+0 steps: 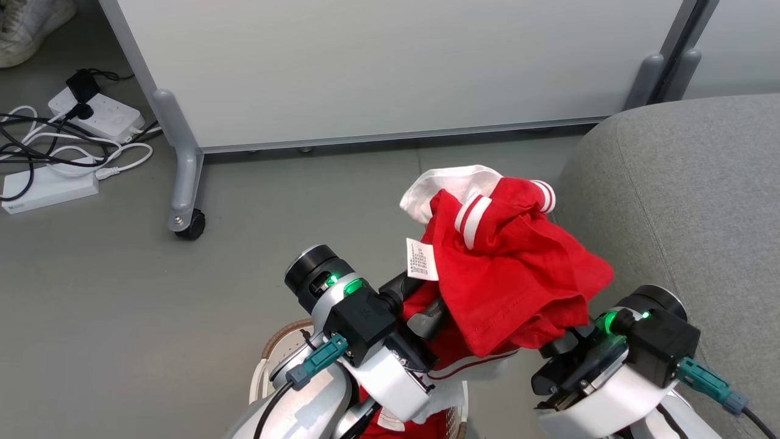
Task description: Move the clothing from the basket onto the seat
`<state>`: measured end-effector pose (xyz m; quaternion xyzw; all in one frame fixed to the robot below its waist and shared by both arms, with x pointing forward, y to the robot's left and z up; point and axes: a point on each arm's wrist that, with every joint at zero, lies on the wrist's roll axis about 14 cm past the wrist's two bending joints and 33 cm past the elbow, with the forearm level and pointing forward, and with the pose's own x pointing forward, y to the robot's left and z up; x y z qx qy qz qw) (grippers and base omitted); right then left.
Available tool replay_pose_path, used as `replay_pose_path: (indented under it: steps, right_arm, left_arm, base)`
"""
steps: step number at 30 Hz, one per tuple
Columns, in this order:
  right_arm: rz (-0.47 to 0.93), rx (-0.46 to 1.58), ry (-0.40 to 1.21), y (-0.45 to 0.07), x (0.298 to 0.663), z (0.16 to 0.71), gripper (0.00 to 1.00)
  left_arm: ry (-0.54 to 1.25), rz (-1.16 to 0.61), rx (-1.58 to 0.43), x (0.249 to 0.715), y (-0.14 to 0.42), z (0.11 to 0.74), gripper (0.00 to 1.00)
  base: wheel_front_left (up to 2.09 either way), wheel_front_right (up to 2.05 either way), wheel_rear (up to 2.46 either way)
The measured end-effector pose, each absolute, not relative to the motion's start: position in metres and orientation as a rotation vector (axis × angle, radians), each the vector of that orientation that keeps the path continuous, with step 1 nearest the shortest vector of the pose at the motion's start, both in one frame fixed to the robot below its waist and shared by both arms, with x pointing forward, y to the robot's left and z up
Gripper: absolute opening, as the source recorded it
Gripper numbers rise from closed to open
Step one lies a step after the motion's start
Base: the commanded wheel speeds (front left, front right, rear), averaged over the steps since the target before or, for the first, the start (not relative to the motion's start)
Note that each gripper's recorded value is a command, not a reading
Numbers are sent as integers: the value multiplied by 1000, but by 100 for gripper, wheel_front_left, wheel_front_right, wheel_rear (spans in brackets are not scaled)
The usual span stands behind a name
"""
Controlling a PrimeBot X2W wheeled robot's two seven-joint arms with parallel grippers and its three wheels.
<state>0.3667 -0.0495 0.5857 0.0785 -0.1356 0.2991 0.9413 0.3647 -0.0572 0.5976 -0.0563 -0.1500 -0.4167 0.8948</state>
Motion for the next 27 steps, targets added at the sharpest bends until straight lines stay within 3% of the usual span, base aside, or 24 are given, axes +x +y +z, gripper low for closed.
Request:
replay_pose_path:
  steps: [1, 2, 27]
  right_arm:
    - [601, 169, -277, -51, 367, 586, 0]
    - [593, 175, -278, -53, 368, 586, 0]
    - [407, 229, -309, -102, 375, 594, 0]
  left_arm:
    - [-310, -864, -117, 365, -58, 597, 88]
    - [-309, -865, -112, 365, -58, 596, 100]
    - [-176, -755, -83, 366, -28, 552, 100]
  base:
    - [0, 0, 0]
    - [0, 0, 0]
    - [0, 0, 0]
